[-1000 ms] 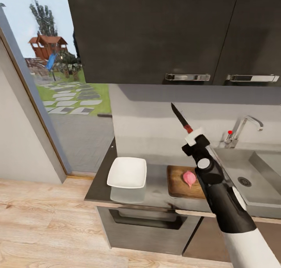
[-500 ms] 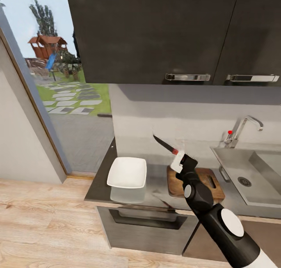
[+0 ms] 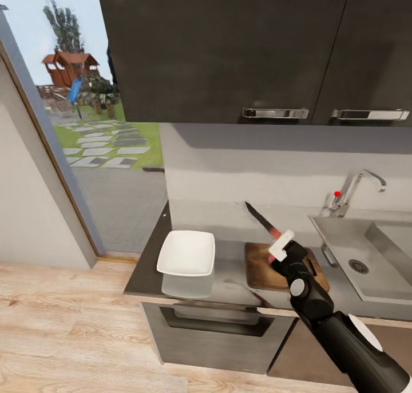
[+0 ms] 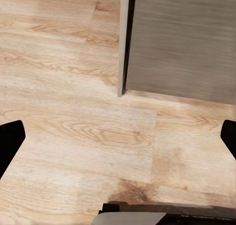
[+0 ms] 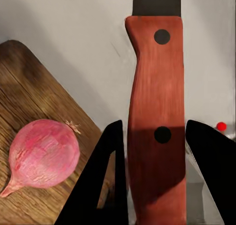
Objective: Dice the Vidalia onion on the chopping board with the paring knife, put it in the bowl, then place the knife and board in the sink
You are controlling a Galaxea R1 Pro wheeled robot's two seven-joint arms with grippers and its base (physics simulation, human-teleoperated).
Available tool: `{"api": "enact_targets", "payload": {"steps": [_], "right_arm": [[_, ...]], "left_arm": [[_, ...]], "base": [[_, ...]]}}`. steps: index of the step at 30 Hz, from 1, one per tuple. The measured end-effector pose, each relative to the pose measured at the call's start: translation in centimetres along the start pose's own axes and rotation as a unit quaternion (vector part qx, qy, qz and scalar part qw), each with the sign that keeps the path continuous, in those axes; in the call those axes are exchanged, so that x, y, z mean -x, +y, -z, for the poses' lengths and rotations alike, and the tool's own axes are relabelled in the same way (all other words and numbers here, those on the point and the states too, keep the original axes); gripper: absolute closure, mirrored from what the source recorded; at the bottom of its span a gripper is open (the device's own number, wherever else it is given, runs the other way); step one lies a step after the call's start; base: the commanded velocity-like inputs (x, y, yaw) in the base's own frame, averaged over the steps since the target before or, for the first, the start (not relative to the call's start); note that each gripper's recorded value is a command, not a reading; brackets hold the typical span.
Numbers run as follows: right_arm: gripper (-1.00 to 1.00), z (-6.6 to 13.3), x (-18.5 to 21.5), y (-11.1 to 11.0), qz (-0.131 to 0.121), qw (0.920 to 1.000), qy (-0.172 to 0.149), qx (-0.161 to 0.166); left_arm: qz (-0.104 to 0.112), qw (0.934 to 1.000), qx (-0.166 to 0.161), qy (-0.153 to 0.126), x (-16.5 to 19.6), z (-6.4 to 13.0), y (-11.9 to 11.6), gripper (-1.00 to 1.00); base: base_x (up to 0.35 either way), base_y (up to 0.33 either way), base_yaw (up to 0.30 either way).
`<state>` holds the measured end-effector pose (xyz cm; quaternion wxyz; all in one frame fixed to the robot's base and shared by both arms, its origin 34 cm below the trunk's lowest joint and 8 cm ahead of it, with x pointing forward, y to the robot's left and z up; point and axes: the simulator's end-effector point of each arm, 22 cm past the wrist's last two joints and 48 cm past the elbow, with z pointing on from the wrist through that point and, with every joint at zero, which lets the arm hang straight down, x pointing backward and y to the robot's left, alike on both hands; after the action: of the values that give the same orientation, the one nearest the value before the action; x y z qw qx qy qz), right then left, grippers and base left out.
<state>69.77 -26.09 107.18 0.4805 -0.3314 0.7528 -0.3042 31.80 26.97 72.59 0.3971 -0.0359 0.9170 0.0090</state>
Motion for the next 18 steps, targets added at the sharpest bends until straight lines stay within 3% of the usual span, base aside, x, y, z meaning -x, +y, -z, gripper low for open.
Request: {"api": "enact_targets", "payload": {"steps": [4, 11, 18], "right_arm": [[1.00, 0.0, -1.1, -0.5, -0.005, 0.9997, 0.006, -0.022], [1.00, -0.3, -2.4, 0.2, -0.003, 0.9996, 0.018, -0.020], [1.00, -0.6, -3.3, 1.0, 0.000, 0.9994, 0.030, -0.014]], "left_arm": [[0.000, 1.0000, 0.000, -0.001, 0.1, 0.0, 0.0, -1.00], [0.001, 1.0000, 0.000, 0.000, 0.0, 0.0, -0.1, -1.00], [0.001, 1.0000, -0.001, 0.001, 0.0, 0.0, -0.1, -1.00]], "base": [[0.000, 0.000, 0.000], [-0.012, -0.011, 0.000], [-0.176, -0.185, 0.000]]}}
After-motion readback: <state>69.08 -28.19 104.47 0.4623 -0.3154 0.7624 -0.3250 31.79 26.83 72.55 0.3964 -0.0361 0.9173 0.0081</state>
